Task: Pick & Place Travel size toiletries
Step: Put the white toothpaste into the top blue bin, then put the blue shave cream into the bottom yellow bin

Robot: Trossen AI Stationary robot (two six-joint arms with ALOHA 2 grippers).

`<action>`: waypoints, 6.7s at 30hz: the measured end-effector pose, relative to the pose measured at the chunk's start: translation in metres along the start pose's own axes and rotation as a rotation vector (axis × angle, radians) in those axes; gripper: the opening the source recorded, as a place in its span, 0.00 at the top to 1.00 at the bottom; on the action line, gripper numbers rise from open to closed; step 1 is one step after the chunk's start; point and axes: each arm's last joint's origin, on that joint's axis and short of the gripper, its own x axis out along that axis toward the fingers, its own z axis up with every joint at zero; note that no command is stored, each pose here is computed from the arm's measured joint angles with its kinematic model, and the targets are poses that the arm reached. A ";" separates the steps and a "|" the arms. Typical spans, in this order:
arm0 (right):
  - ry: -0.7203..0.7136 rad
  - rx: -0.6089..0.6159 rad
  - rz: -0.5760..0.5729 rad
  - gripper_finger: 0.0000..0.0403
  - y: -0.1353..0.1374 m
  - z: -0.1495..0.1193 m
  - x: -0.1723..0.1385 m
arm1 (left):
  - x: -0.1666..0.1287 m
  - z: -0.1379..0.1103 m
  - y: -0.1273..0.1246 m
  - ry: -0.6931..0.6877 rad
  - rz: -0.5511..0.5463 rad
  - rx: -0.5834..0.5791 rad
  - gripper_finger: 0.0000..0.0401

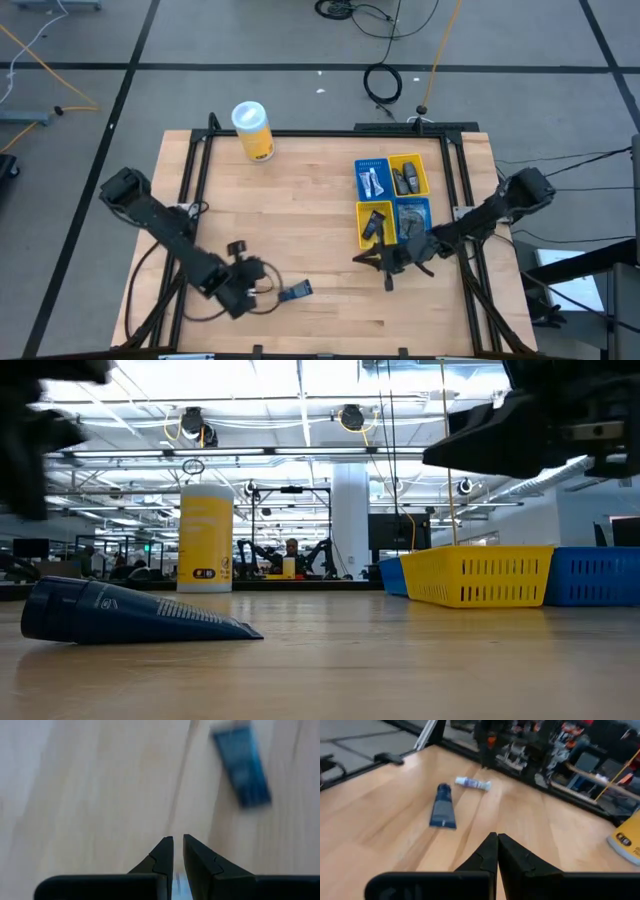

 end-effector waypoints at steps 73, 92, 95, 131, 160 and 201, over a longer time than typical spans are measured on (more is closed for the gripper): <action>-0.036 0.122 -0.149 0.58 -0.032 0.007 0.025 | 0.068 0.097 0.087 -0.681 -0.072 0.234 0.93; 0.014 0.171 -0.031 0.64 -0.076 0.024 0.064 | 0.068 0.099 0.090 -0.692 -0.122 0.226 0.93; 0.007 0.166 -0.033 0.75 -0.077 0.024 0.064 | 0.068 0.100 0.090 -0.692 -0.122 0.225 0.91; 0.635 0.302 -0.837 0.87 -0.144 -0.019 -0.023 | 0.073 0.093 0.095 -0.606 -0.025 0.065 0.41; 0.605 0.334 -0.738 0.68 -0.151 -0.049 -0.020 | 0.073 0.093 0.095 -0.601 -0.024 0.068 0.52; 0.049 -0.044 -0.060 0.61 -0.032 0.030 0.006 | 0.040 0.000 -0.031 -0.393 -0.320 0.080 0.50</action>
